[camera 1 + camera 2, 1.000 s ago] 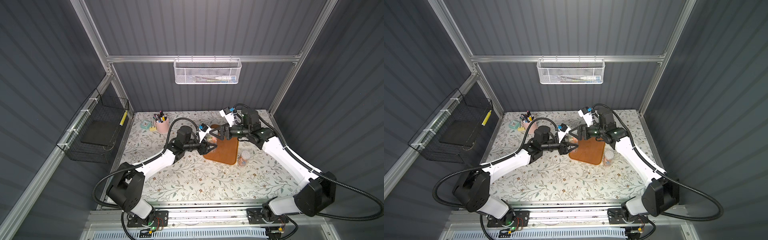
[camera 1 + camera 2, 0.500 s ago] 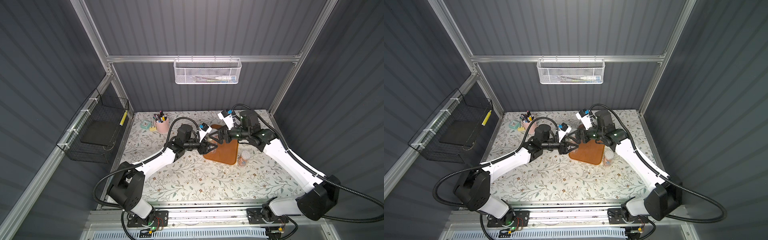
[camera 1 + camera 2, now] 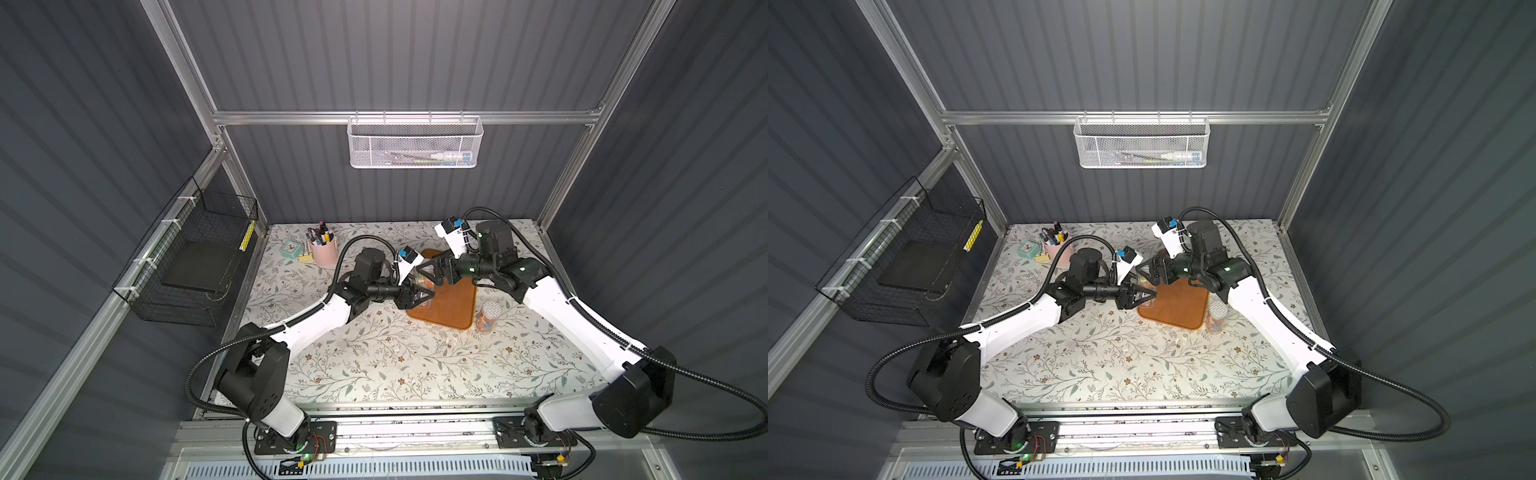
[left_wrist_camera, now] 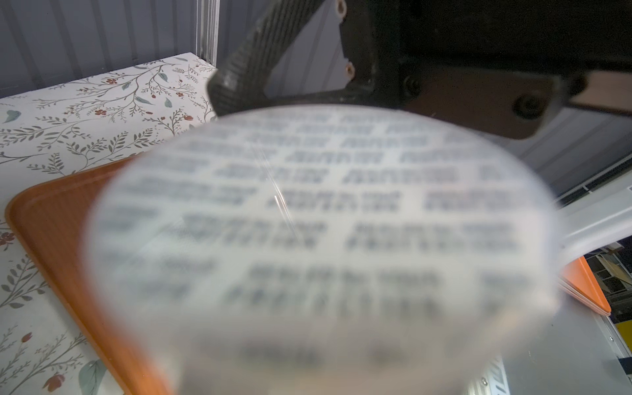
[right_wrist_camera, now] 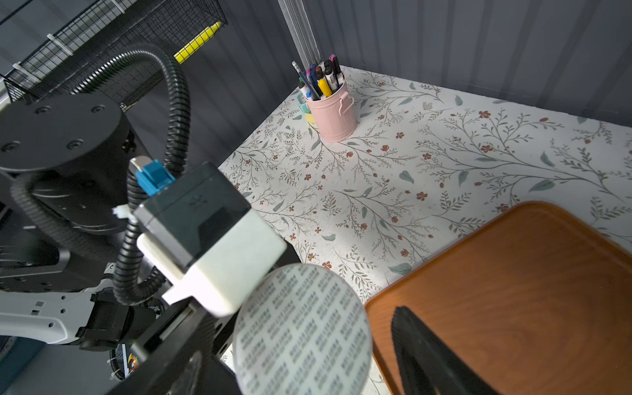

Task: Pour the candies out of the jar
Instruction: Unscrew the lid from the jar.

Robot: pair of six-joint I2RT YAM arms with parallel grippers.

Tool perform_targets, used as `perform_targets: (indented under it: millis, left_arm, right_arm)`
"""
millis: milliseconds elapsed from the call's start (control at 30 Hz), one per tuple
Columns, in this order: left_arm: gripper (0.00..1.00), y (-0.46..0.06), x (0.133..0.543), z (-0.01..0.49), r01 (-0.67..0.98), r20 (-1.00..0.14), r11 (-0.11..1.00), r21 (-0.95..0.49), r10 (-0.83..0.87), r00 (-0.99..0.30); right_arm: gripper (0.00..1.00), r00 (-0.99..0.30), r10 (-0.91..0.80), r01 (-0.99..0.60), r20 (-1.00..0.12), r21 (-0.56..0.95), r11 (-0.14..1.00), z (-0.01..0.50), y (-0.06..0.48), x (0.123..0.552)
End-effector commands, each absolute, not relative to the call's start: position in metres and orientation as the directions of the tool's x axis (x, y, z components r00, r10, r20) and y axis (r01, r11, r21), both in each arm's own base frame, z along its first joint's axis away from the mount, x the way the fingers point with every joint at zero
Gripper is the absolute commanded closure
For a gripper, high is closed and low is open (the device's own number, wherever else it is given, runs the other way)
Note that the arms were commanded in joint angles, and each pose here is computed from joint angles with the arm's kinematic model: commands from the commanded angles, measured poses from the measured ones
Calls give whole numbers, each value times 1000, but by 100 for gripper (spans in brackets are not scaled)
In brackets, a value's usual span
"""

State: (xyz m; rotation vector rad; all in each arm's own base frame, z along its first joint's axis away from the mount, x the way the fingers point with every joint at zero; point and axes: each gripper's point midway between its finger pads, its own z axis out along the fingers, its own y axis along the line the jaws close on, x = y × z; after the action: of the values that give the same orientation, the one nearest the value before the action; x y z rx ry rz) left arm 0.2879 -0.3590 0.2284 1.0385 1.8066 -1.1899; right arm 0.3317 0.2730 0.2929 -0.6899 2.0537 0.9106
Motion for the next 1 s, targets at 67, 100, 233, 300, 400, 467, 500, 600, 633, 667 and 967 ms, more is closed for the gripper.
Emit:
perform_targets:
  millis: [67, 100, 233, 300, 400, 467, 500, 600, 633, 667, 967]
  left_arm:
    - [100, -365, 283, 251, 927, -911, 199, -317, 207, -356]
    - [100, -365, 284, 251, 927, -911, 199, -317, 207, -356]
    - [100, -364, 284, 252, 928, -913, 203, -313, 205, -353]
    - [100, -363, 284, 253, 929, -915, 209, -307, 203, -348]
    - [100, -361, 284, 254, 929, -917, 221, -296, 205, -341]
    - [100, -360, 283, 254, 930, -919, 223, -291, 207, -337]
    - [100, -360, 284, 255, 931, -920, 225, -287, 206, -333]
    - [100, -360, 286, 253, 931, -920, 236, -279, 213, -330]
    - [100, -360, 286, 252, 931, -919, 240, -275, 218, -328]
    - [100, -361, 287, 250, 931, -919, 248, -268, 224, -324]
    - [100, -360, 298, 243, 917, -924, 359, -174, 262, -278]
  right_arm:
    - [19, -573, -138, -681, -808, 377, 627, 285, 273, 341]
    - [20, -578, -137, -682, -804, 384, 623, 285, 274, 340]
    - [25, -593, -134, -665, -794, 389, 637, 279, 273, 344]
    - [27, -594, -141, -663, -792, 383, 643, 278, 272, 345]
    - [27, -601, -150, -652, -785, 373, 661, 274, 268, 345]
    - [27, -607, -139, -636, -783, 373, 676, 274, 264, 348]
    - [27, -613, -130, -627, -779, 379, 681, 274, 263, 349]
    - [29, -636, -79, -594, -767, 422, 685, 278, 261, 355]
    - [30, -648, -54, -581, -760, 447, 681, 280, 262, 357]
    - [31, -659, -32, -566, -751, 468, 679, 282, 263, 359]
    - [40, -773, 78, -416, -630, 595, 688, 270, 265, 363]
